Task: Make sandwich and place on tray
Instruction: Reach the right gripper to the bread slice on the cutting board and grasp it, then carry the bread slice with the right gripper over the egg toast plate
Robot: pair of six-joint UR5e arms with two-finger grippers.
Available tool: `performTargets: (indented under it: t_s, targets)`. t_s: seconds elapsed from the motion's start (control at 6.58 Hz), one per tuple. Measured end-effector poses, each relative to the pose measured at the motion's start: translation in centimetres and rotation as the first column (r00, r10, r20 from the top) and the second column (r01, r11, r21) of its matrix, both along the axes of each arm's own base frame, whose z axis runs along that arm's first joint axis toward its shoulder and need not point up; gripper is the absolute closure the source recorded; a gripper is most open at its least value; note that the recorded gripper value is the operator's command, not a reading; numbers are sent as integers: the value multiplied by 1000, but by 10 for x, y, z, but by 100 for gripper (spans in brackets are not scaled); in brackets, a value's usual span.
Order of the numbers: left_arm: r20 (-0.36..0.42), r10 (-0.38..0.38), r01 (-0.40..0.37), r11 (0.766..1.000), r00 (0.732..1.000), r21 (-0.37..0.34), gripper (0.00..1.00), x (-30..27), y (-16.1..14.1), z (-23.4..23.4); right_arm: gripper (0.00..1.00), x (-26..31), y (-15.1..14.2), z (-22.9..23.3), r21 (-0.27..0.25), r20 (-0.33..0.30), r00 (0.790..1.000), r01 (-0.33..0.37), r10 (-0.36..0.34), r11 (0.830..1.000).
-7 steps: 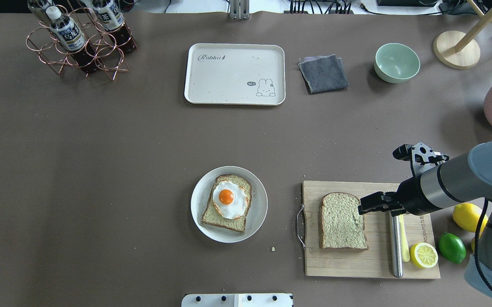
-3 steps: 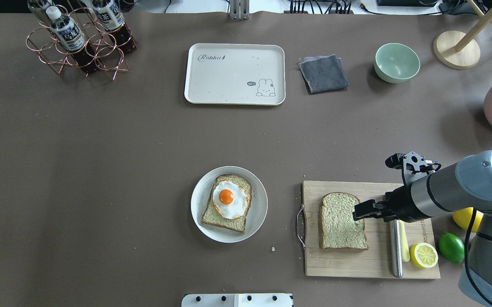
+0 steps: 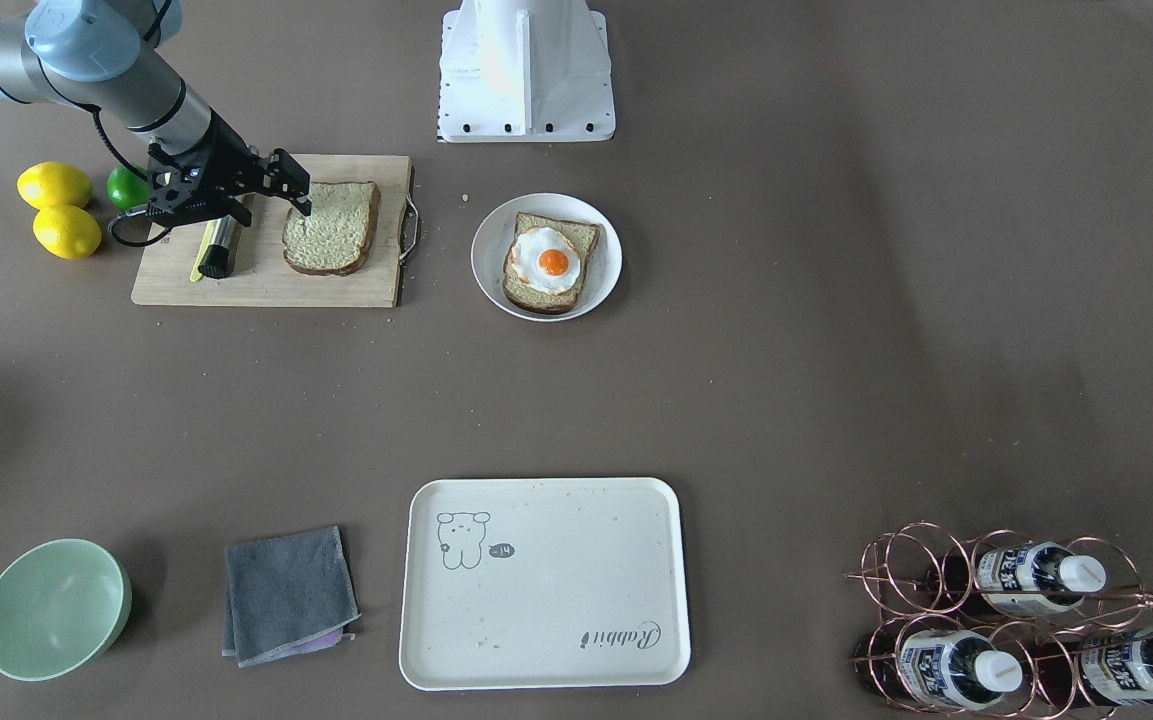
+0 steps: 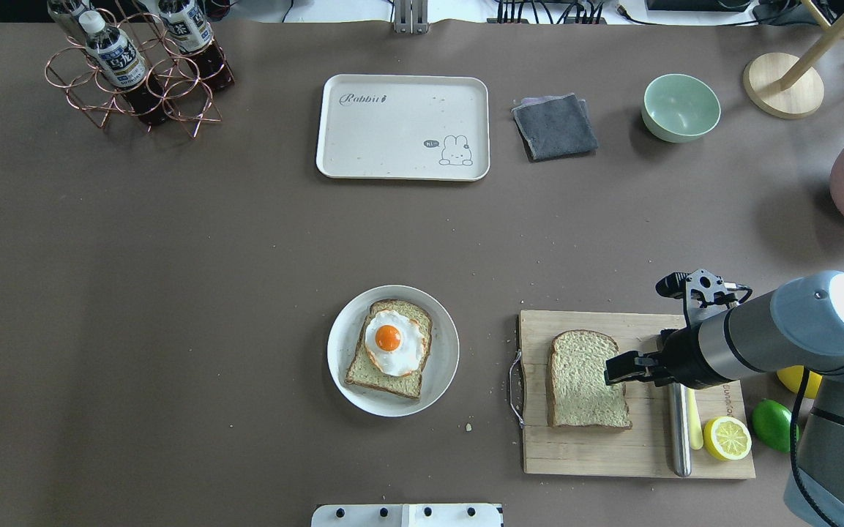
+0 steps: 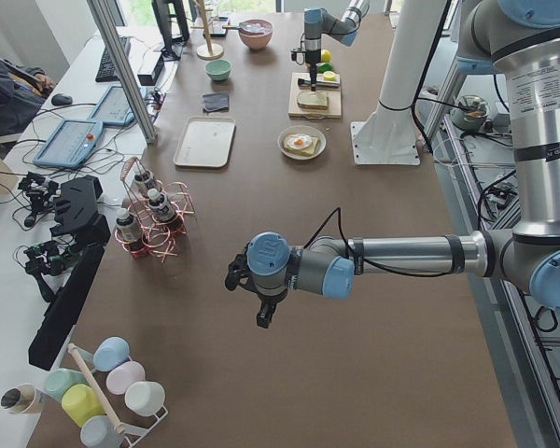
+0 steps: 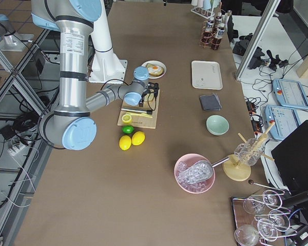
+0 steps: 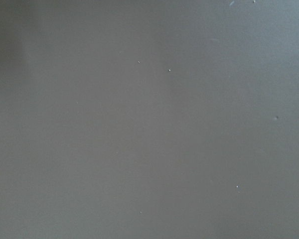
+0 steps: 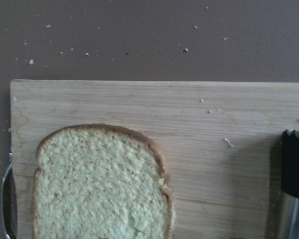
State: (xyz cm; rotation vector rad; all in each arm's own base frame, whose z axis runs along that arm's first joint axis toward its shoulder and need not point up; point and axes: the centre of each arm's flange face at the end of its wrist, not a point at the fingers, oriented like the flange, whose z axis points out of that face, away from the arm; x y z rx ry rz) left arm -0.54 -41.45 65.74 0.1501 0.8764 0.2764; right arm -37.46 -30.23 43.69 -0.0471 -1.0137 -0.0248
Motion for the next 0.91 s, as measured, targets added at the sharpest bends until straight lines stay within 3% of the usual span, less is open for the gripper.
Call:
performTargets:
  t_s: [0.46,0.91]
  targets:
    - [-1,0,0,1000,1000,-2,2,-1,4,1,30,-6,1,4,-3,-6,1000,7,-7,1000]
    - [0,1,-1,1000,1000,-4,2,-1,5,2,34,-9,4,4,-3,-6,1000,16,-16,1000]
